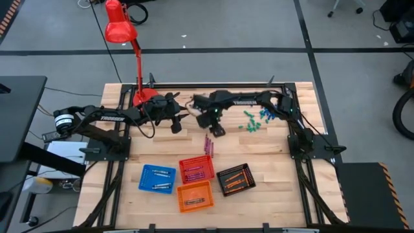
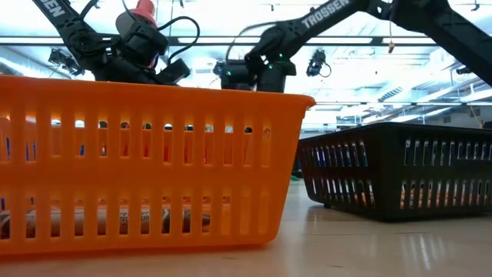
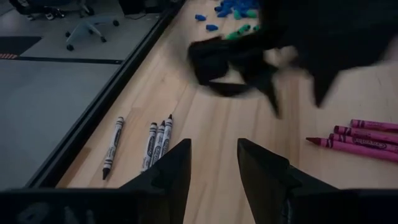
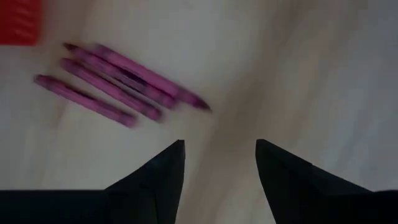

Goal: Sort crayons
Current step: Put the violet crayon into the red bin

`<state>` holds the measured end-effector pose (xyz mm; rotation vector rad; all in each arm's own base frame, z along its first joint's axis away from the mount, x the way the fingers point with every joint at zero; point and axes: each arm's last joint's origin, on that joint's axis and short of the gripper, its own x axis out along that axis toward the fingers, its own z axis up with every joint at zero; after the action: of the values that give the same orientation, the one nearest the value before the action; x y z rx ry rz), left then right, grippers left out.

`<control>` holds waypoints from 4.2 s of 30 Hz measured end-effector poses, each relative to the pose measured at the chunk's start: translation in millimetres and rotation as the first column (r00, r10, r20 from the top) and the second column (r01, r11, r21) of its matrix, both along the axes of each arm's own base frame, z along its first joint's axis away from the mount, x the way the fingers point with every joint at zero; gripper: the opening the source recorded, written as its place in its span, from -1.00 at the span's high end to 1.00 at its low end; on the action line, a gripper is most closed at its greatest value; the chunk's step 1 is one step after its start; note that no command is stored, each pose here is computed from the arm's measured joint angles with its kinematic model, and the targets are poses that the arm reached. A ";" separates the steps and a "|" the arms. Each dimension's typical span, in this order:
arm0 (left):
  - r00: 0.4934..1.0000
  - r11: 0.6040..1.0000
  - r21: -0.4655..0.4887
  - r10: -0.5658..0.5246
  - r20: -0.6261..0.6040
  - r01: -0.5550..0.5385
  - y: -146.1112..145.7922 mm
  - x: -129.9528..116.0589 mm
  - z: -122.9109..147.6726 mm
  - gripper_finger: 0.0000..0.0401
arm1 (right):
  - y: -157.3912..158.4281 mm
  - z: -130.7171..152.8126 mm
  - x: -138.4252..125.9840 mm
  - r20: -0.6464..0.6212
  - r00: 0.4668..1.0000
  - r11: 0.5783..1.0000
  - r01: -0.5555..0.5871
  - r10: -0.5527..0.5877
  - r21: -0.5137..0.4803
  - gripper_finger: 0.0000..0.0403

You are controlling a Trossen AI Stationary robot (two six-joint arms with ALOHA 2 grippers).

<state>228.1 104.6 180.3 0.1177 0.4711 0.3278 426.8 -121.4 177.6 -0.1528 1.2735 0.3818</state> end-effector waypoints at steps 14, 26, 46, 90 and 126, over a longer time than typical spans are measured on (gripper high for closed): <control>0.999 1.000 -0.015 0.000 -0.033 0.000 -0.7 -1.4 -3.1 0.29 | 58.7 -1.0 26.5 0.122 0.945 0.946 -0.283 0.303 -0.158 0.17; 0.999 1.000 -0.022 0.000 -0.046 -0.001 -1.0 -2.0 -4.4 0.29 | 60.7 -24.2 21.3 0.102 0.946 0.938 -0.282 0.306 -0.202 0.17; 0.999 1.000 -0.022 -0.001 -0.046 0.000 -1.0 -2.0 -4.4 0.29 | 42.5 -22.7 29.1 0.202 0.955 0.955 -0.166 0.219 -0.246 0.17; 0.999 1.000 -0.025 -0.001 -0.051 0.000 -1.2 -2.2 -4.9 0.30 | 23.8 -46.9 19.3 0.222 0.975 0.999 0.005 0.003 -0.036 0.82; 0.990 0.997 -0.073 -0.002 -0.143 -0.009 -3.3 -6.9 -13.4 0.30 | 124.2 17.8 12.7 0.256 0.964 0.905 -0.040 -0.077 0.424 0.82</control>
<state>221.1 101.3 166.9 0.0688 0.6253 0.3062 439.4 2.8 195.4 0.1773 0.8978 0.5943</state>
